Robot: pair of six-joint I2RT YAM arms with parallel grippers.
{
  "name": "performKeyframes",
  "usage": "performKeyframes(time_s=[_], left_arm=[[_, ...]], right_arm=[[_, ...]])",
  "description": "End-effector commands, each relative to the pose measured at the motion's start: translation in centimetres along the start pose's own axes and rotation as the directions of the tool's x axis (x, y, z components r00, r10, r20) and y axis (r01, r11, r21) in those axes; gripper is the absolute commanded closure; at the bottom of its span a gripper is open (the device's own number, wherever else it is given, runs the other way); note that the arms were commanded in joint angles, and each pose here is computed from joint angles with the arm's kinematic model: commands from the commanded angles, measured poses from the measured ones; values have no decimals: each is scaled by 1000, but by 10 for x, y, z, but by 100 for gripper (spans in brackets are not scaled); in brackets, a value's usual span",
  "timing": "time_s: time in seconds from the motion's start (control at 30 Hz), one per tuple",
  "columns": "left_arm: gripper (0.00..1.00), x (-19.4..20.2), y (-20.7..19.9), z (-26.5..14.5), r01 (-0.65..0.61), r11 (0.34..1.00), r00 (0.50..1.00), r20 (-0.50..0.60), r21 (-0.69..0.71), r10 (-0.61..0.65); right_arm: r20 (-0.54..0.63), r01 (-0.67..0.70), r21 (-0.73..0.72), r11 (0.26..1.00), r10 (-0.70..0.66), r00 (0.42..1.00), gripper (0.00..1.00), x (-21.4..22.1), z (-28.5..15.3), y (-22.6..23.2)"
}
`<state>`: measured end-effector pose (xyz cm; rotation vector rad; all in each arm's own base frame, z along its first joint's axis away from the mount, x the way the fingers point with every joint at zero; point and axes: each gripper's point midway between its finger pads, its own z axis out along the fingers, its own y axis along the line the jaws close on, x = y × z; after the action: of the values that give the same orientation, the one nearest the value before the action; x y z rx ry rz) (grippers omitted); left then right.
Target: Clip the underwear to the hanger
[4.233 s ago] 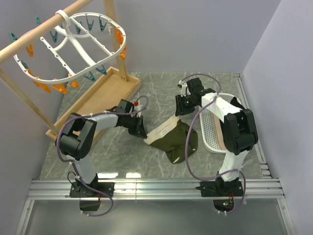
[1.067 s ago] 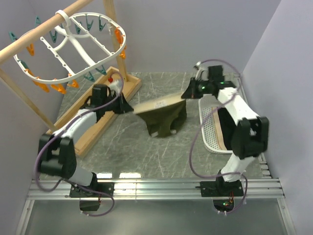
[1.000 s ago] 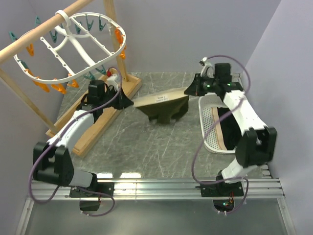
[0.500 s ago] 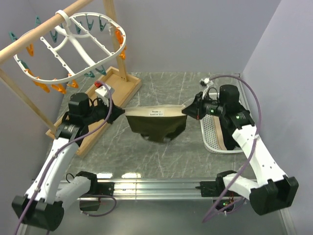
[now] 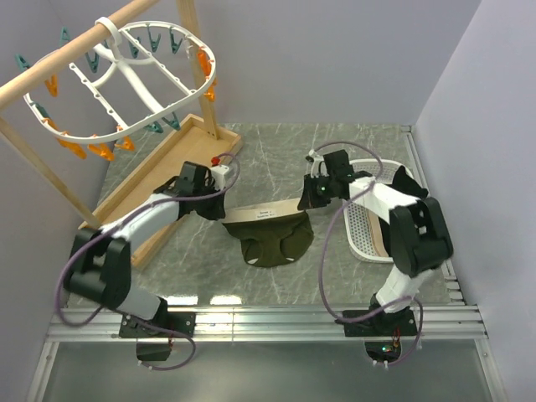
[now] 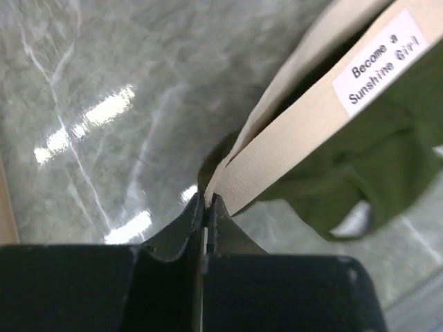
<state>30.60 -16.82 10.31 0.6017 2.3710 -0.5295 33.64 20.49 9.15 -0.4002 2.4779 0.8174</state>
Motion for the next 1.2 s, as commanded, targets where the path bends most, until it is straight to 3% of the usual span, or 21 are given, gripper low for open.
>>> performKeyframes(time_s=[0.0,0.03,0.13,0.23,0.3,0.33,0.4,0.57,0.73,0.83,0.87,1.03,1.17], left_arm=[[95,-44,27,19,-24,993,996,86,-117,34],[95,-41,33,33,-17,992,998,60,-123,24],[94,-74,35,43,-29,993,991,124,-116,44],[91,-93,36,56,1,995,989,147,-101,14],[86,-98,41,65,5,994,991,137,-110,10],[76,-93,42,71,8,994,994,114,-107,4],[66,-90,38,70,5,997,996,90,-81,2],[35,-63,11,43,-16,1000,996,88,13,15],[33,-35,-28,17,-15,982,998,57,190,4],[28,-26,-45,-21,-180,960,978,147,215,151],[27,-11,-48,-26,-200,955,976,133,220,174],[14,-11,-67,-92,-394,906,887,322,153,331],[1,-22,-78,-148,-372,926,846,435,67,309]], right_arm=[[73,1,79,997,-7,997,96,-35,14,-16],[90,-2,92,996,-6,996,91,-42,17,-19],[112,-1,132,991,-14,994,87,-56,21,-29],[138,5,181,983,-31,990,72,-70,17,-36],[158,8,220,975,-44,986,52,-84,13,-40],[150,15,224,974,-50,987,26,-87,11,-39],[135,25,230,973,-57,989,24,-88,5,-38],[40,74,71,995,-77,996,28,-53,-14,3],[-72,132,-42,990,-135,988,32,-1,-2,41],[-40,142,-80,987,-146,989,31,0,-11,52],[-10,161,-78,984,-162,987,30,-6,-20,57],[144,236,-63,970,-225,964,25,-52,-63,72],[276,332,1,943,-320,906,20,-91,-108,83]])
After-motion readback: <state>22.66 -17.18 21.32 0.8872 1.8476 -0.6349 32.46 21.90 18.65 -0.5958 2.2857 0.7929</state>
